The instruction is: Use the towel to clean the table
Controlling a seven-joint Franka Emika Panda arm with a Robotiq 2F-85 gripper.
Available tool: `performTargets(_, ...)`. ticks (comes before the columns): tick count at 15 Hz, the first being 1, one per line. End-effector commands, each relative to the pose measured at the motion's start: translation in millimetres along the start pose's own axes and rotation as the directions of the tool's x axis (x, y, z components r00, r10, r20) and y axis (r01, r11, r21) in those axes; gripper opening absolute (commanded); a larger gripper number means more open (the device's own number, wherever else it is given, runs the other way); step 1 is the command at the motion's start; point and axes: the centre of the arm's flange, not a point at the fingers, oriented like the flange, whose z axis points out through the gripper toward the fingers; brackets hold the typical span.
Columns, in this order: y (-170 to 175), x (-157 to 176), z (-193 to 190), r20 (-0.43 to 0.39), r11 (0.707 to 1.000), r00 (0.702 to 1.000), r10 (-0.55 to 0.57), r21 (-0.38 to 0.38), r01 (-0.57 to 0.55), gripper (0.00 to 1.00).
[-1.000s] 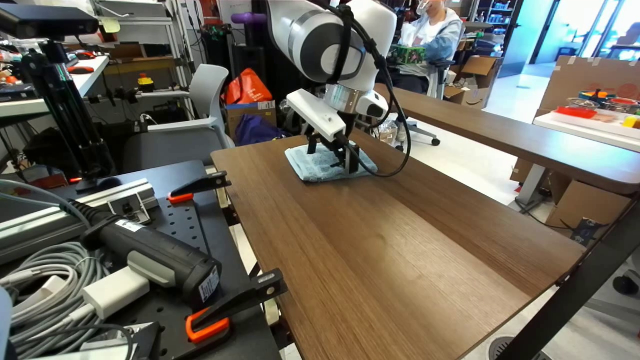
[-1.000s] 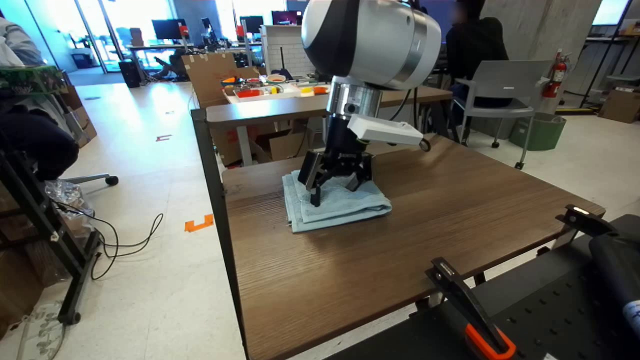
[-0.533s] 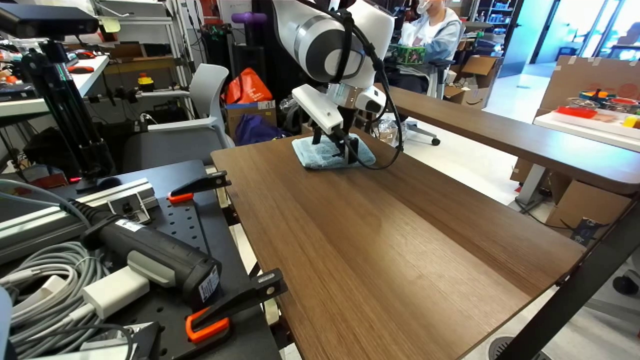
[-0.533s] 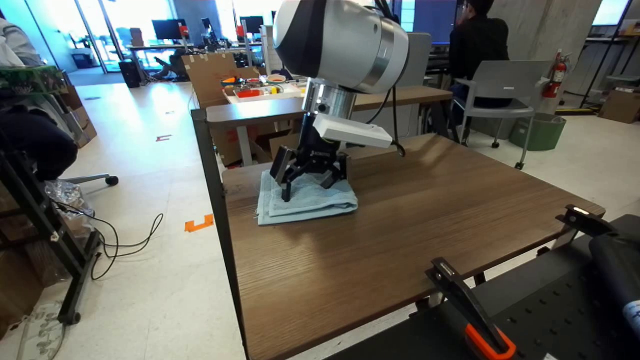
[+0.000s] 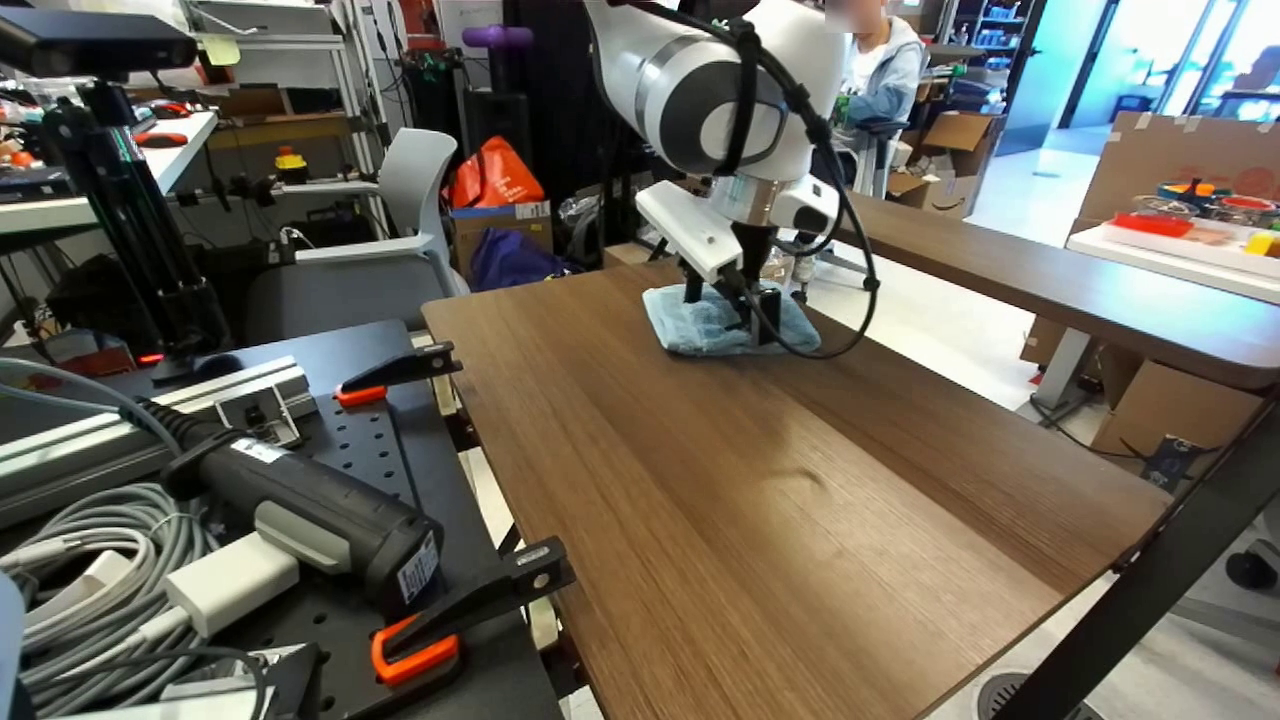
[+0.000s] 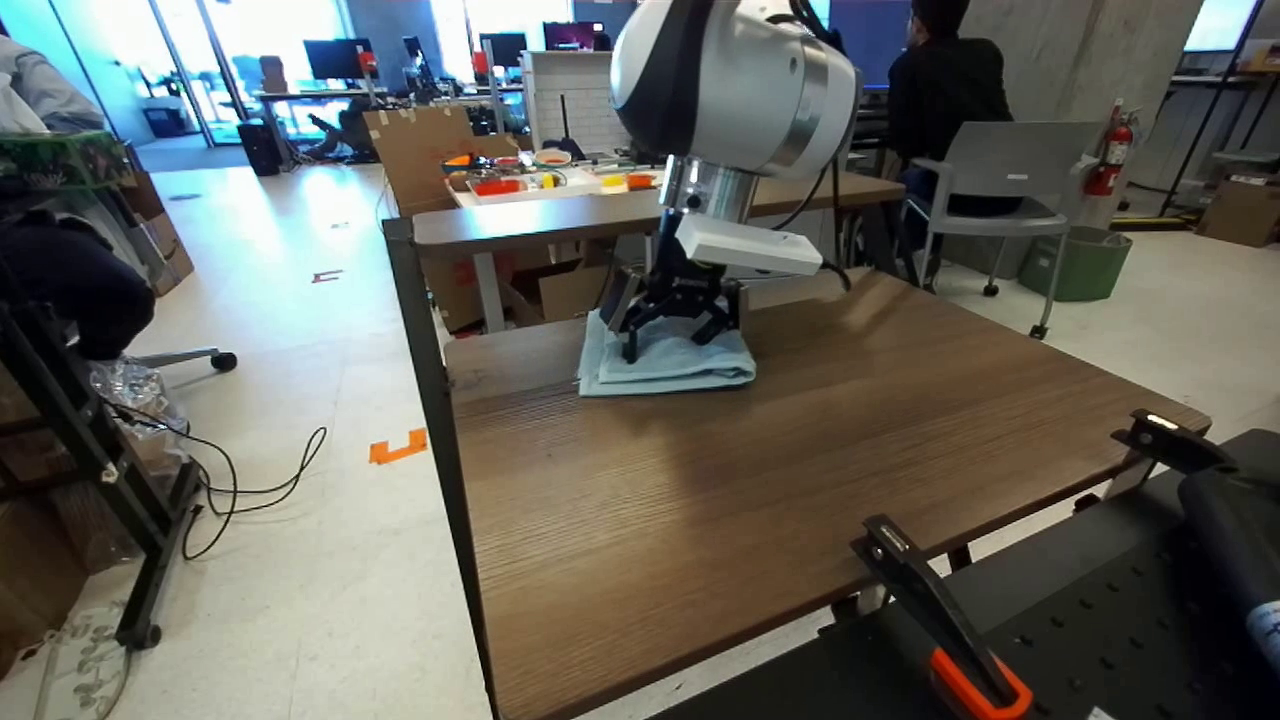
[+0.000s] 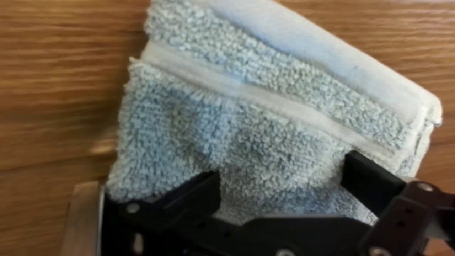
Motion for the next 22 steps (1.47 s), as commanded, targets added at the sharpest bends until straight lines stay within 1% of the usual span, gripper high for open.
performTargets(1,62.4,6.6,8.2,-0.056,0.995,0.994,0.09,-0.042,-0.092,1.0)
performTargets(2,78.6,4.0,6.7,-0.076,0.991,0.991,0.114,-0.055,-0.118,1.0)
performTargets(3,94.5,1.7,7.7,-0.102,0.987,0.986,0.13,-0.083,-0.139,1.0)
performTargets(5,121.7,1.0,9.6,-0.184,0.972,0.97,0.156,-0.144,-0.184,1.0)
performTargets(6,136.9,-0.8,11.6,-0.225,0.963,0.963,0.15,-0.188,-0.194,1.0)
performTargets(8,159.4,-5.5,17.4,-0.266,0.944,0.953,0.144,-0.253,-0.213,1.0)
performTargets(11,177.7,-10.2,21.2,-0.312,0.917,0.941,0.135,-0.321,-0.238,1.0)
performTargets(13,184.0,-13.7,15.9,-0.334,0.902,0.933,0.138,-0.347,-0.258,1.0)
performTargets(16,184.1,-28.5,7.0,-0.325,0.89,0.937,0.128,-0.379,-0.253,1.0)
performTargets(18,181.1,-48.1,4.1,-0.276,0.898,0.954,0.12,-0.38,-0.223,1.0)
performTargets(19,174.6,-60.3,4.2,-0.235,0.912,0.965,0.116,-0.359,-0.197,1.0)
performTargets(20,160.9,-77.7,-3.5,-0.217,0.931,0.97,0.107,-0.321,-0.174,1.0)
performTargets(22,141.3,-101.2,-16.5,-0.182,0.947,0.982,0.041,-0.306,-0.097,1.0)
